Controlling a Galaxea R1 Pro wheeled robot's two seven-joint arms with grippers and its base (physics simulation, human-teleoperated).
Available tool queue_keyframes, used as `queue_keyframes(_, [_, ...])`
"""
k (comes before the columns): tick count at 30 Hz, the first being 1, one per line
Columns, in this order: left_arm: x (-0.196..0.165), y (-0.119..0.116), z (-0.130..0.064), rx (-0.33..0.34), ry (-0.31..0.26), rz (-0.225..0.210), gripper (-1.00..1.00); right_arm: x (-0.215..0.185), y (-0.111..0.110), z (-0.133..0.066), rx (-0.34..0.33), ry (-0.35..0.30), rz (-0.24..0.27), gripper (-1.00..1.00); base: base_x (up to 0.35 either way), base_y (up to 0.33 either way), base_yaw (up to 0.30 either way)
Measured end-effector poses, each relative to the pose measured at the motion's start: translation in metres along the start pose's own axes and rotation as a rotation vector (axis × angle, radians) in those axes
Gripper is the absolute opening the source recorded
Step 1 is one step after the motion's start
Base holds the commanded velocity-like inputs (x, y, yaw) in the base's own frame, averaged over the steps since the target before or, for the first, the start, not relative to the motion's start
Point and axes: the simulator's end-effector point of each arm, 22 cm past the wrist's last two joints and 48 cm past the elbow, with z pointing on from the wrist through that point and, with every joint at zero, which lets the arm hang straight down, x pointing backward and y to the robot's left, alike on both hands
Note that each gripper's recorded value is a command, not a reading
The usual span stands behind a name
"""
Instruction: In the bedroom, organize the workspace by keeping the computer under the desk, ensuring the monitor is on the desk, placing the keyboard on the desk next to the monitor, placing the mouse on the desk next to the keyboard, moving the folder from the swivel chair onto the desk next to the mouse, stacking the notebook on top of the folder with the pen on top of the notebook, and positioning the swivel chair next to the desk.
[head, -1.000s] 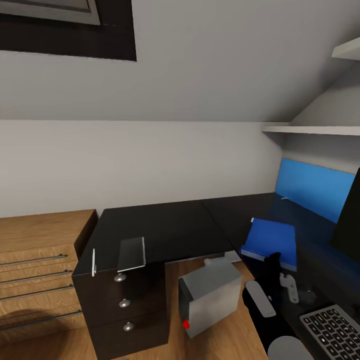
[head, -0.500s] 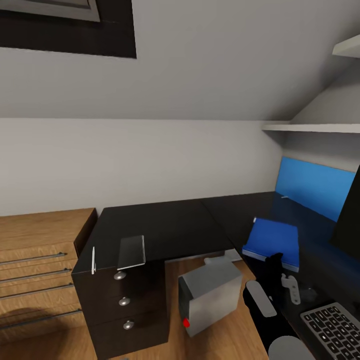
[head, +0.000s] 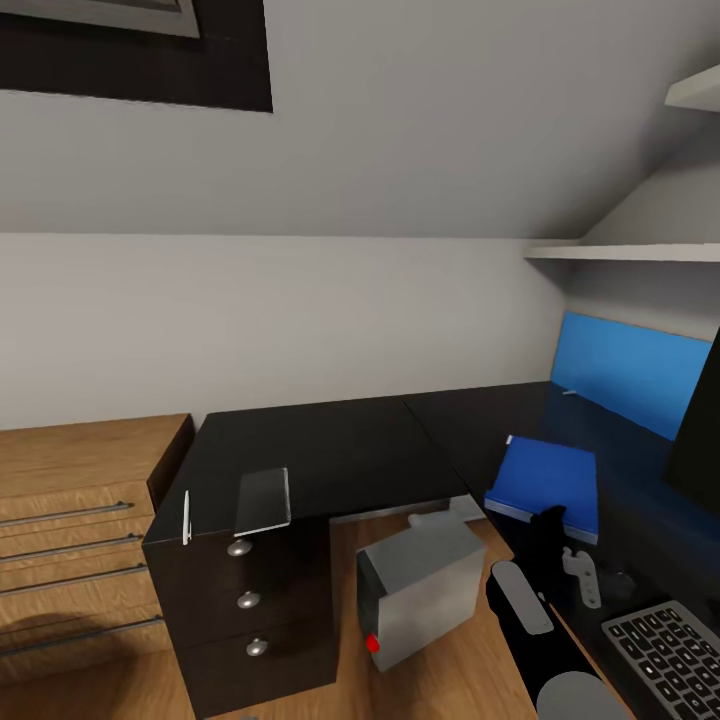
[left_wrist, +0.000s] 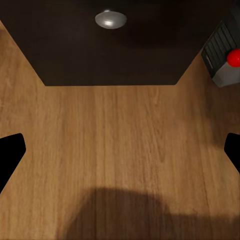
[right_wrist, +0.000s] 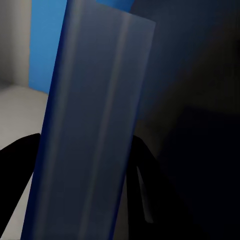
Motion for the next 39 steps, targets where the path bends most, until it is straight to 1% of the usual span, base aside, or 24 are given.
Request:
queue_keyframes(11, [-0.0003, 0.0000, 0.0000, 0.000, -0.001, 0.000, 1.00, 0.0002, 0.0000, 0.0000, 0.000, 0.001, 0.000, -1.00, 0.000, 0.000, 0.000])
queue_keyframes(16, [0.0068, 0.0005, 0.0063, -0.001, -0.002, -0.001, 1.00, 0.0023, -0.0092, 0.0008, 0.000, 0.000, 0.001, -1.00, 0.000, 0.000, 0.000])
queue_keyframes(28, [0.0071, 0.0008, 0.0064, 0.001, -0.003, 0.000, 1.00, 0.0000, -0.0085, 0.0030, -0.004, -0.003, -0.002, -1.00, 0.001, 0.000, 0.000])
queue_keyframes(39, [0.0068, 0.0010, 0.0065, 0.002, -0.003, 0.002, 1.00, -0.0033, -0.0088, 0.0057, -0.001, -0.009, 0.000, -1.00, 0.067, -0.058, 0.000])
